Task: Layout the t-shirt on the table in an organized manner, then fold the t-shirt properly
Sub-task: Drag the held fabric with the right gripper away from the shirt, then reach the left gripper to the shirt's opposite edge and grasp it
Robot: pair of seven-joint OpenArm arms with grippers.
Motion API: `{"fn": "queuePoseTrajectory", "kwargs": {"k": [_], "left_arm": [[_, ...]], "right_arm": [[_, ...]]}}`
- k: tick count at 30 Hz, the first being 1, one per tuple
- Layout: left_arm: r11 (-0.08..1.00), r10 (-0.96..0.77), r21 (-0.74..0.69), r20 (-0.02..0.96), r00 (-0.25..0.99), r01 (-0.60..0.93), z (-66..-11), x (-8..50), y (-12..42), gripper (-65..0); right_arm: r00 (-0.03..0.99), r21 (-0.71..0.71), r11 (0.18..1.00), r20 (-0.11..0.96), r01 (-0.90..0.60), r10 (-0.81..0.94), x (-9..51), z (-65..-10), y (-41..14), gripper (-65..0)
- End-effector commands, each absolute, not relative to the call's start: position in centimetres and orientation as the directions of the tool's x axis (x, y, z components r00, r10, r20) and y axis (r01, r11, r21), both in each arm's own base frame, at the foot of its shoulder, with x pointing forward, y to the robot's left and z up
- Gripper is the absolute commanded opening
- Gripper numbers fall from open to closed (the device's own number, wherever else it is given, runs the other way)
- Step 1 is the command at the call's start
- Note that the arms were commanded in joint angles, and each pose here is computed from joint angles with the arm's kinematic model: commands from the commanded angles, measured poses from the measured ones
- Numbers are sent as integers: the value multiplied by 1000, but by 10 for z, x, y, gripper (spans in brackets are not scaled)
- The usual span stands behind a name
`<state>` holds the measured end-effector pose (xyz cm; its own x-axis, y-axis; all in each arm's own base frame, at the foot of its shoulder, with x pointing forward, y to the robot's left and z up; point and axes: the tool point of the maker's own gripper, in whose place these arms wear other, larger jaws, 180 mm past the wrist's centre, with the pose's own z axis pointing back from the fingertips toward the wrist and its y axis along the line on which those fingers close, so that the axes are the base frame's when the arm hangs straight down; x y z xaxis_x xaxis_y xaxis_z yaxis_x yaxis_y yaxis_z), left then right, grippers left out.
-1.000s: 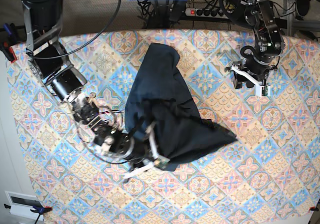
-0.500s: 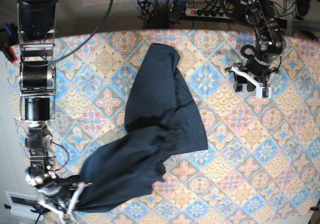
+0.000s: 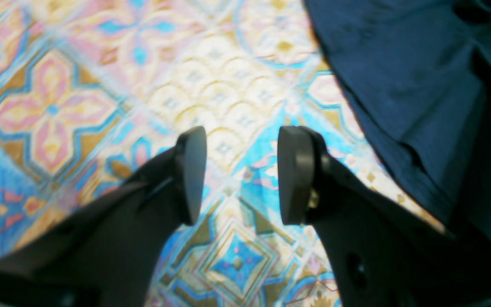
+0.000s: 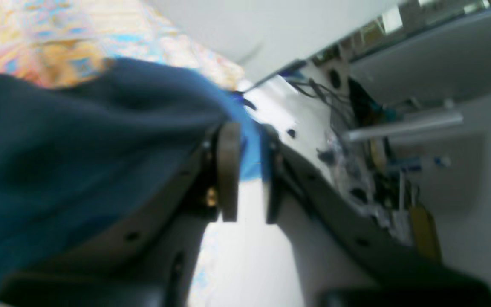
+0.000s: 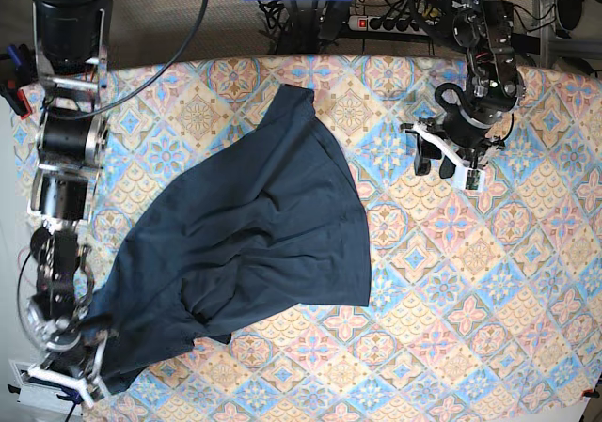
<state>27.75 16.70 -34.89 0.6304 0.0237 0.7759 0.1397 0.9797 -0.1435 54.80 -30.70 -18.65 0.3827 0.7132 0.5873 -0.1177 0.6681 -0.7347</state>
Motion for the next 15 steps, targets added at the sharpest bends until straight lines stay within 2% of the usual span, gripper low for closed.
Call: {"fn": "queuePoseTrajectory", "kwargs": {"k": [1,5,8,12,15], "left_arm": [[979,7,-125,811,586,161,-334,288,166,-380],[971,-22,-118,823,568,208,-327,298,153,-380],[959,-43,-121,831,554,257,-323,305,135,-380],[942,-73,-117,843,533,314,-317,314,113,-378],[947,-126,-55,843,523,317,-319,333,114,-378]], "right_arm": [[366,-751,653,583,-99,725,548,-173,-307,-531],[360,-793,587,506,-163,784,532,-196,-283,-506],[300,-826,542,483,-155,823,530,-177,-261,-506],[286,-831,519,457,-200,842,498,-208,-244,-506],[249,-837,503,452,-213,857,479,-214,-229,-506]]}}
